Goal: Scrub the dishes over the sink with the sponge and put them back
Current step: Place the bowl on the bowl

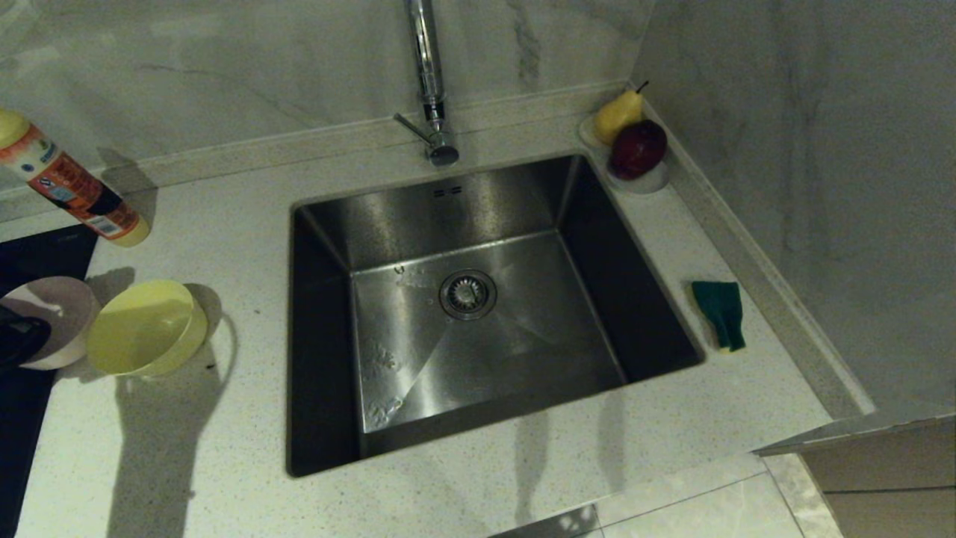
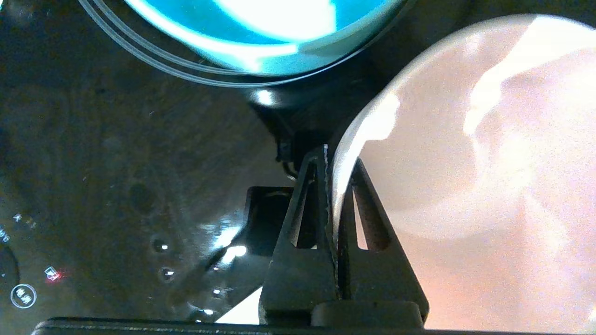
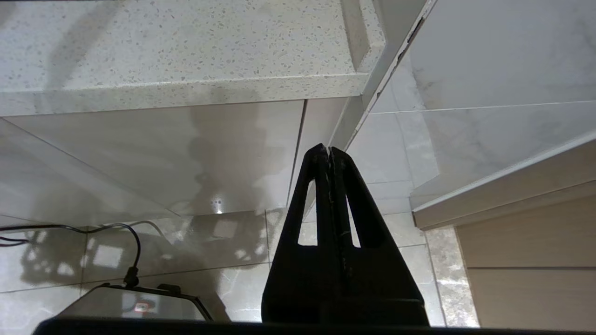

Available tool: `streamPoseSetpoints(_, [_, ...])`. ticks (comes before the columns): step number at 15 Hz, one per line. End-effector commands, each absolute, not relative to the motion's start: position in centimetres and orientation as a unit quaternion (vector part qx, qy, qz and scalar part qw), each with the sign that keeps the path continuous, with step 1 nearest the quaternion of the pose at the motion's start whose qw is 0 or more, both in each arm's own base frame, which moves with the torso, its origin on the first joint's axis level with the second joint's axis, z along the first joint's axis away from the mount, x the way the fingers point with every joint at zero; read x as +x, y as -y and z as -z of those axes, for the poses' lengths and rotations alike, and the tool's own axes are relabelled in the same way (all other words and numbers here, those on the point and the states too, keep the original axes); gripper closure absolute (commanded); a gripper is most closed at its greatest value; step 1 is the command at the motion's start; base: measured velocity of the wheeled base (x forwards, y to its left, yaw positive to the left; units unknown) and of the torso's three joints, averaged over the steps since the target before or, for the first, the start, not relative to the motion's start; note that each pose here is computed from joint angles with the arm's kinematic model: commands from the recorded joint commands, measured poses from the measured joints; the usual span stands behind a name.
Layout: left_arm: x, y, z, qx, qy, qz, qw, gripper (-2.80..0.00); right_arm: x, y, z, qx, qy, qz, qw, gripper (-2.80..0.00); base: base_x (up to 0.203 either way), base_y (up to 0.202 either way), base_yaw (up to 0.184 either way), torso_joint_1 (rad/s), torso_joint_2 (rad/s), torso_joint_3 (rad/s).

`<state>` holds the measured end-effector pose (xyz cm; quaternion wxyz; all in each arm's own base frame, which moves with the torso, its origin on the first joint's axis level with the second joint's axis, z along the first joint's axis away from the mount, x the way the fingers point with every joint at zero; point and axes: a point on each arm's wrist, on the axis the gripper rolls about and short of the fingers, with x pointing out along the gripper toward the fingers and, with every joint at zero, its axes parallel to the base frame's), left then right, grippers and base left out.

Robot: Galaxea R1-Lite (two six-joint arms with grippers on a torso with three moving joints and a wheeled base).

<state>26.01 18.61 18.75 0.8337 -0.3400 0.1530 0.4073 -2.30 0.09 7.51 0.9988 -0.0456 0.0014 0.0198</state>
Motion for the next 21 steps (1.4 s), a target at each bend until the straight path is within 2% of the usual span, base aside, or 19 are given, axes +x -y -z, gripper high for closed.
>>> streamPoseSetpoints(1, [25.4,-18.2,-20.3,-0.338,-0.13,-0.402,0.841,0.0,-2.3,-0.1,-7.5,-0.046,-0.001,-0.02,0.999,0.0,0.0,0.0,0.0,0.0,0.0,0.0])
streamPoseSetpoints(5, [23.6,-16.8,-23.7,-0.334,-0.099,-0.388,0.853,0.0,-2.3,-0.1,-7.5,-0.046,-0.001,-0.02,0.999,0.0,0.0,0.0,0.0,0.0,0.0,0.0])
streamPoseSetpoints(9, [21.1,-15.0,-29.6,-0.323,-0.04,-0.369,0.871,0.0,-2.3,-0.1,-7.5,-0.046,-0.001,-0.02,0.999,0.0,0.0,0.0,0.0,0.0,0.0,0.0])
streamPoseSetpoints(12, [18.4,-12.9,-32.5,-0.332,-0.043,-0.326,0.884,0.0,-2.3,-0.1,-7.5,-0.046,-0.001,-0.02,0.999,0.0,0.0,0.0,0.0,0.0,0.0,0.0])
streamPoseSetpoints(16, [18.3,-10.5,-30.8,-0.358,-0.126,-0.275,0.883,0.0,-2.3,-0.1,-7.5,-0.046,-0.001,-0.02,0.999,0.0,0.0,0.0,0.0,0.0,0.0,0.0])
streamPoseSetpoints(21, [20.0,-9.4,-25.8,-0.372,-0.224,-0.262,0.862,0.0,-2.3,-0.1,-7.5,-0.046,-0.001,-0.02,0.999,0.0,0.0,0.0,0.0,0.0,0.0,0.0])
